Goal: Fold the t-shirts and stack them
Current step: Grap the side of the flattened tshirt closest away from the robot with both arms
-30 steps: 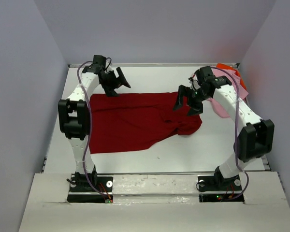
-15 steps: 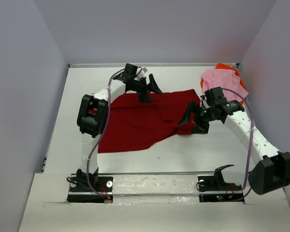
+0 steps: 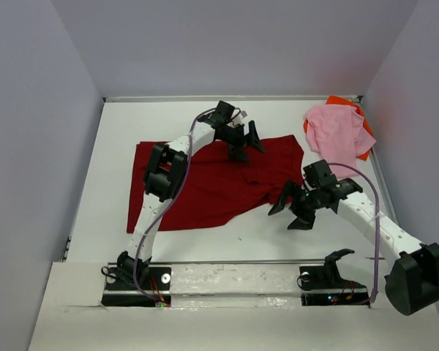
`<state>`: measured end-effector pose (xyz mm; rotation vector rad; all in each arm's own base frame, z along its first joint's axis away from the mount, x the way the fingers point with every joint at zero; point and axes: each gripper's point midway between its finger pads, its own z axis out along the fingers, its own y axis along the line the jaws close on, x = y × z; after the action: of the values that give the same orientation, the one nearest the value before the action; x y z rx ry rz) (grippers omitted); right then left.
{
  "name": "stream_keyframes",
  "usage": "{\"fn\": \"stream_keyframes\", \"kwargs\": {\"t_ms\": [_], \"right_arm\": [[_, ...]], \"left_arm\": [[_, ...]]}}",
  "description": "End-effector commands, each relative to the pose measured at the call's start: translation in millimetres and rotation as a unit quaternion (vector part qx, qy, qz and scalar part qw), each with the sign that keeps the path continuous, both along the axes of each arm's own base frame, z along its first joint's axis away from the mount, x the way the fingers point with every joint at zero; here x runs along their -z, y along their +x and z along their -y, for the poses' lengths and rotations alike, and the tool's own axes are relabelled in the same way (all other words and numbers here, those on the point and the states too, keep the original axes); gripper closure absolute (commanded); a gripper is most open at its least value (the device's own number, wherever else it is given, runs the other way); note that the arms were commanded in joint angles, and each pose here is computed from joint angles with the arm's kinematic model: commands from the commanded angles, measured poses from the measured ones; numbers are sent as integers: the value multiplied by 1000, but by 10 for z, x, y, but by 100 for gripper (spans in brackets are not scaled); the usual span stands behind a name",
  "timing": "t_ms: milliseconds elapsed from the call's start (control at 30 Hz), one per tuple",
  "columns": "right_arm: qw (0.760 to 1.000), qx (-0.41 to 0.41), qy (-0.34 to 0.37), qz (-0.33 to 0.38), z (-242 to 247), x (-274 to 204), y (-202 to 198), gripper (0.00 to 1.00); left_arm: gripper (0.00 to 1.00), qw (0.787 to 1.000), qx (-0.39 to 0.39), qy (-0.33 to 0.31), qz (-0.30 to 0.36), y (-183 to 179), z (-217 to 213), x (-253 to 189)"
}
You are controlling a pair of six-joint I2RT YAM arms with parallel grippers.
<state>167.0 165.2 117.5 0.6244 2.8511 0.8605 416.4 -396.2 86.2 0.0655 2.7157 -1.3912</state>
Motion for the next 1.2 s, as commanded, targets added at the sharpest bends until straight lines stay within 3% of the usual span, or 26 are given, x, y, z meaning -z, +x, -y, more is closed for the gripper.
{"fn": "stream_keyframes", "kwargs": {"t_ms": [0,333,733,867,900,933,967,1033,1167], "right_arm": [[999,30,9,21,-117,116,180,11],[996,30,-79,19,-72,538,737,14],[994,57,-64,71,86,315,1205,17],[993,63,-70,77,127,300,1271,25],[993,61,-67,74,112,307,1279,38],[994,57,-70,64,106,374,1280,42],[995,54,-63,61,76,387,1292,42],[995,56,-58,52,58,437,1282,29],[995,64,-60,50,83,437,1222,24]], "left_arm": [[1,1000,1,-1,-1,78,-37,-55],[1,999,-25,19,5,325,-108,96],[1,998,-44,33,-12,437,-356,279],[1,998,-46,33,-10,451,-371,268],[1,998,-47,33,-11,452,-379,271],[1,998,-48,33,-11,457,-378,267],[1,998,-49,33,-11,468,-392,267],[1,998,-49,32,-12,471,-396,270],[1,998,-51,32,-10,483,-422,259]]}}
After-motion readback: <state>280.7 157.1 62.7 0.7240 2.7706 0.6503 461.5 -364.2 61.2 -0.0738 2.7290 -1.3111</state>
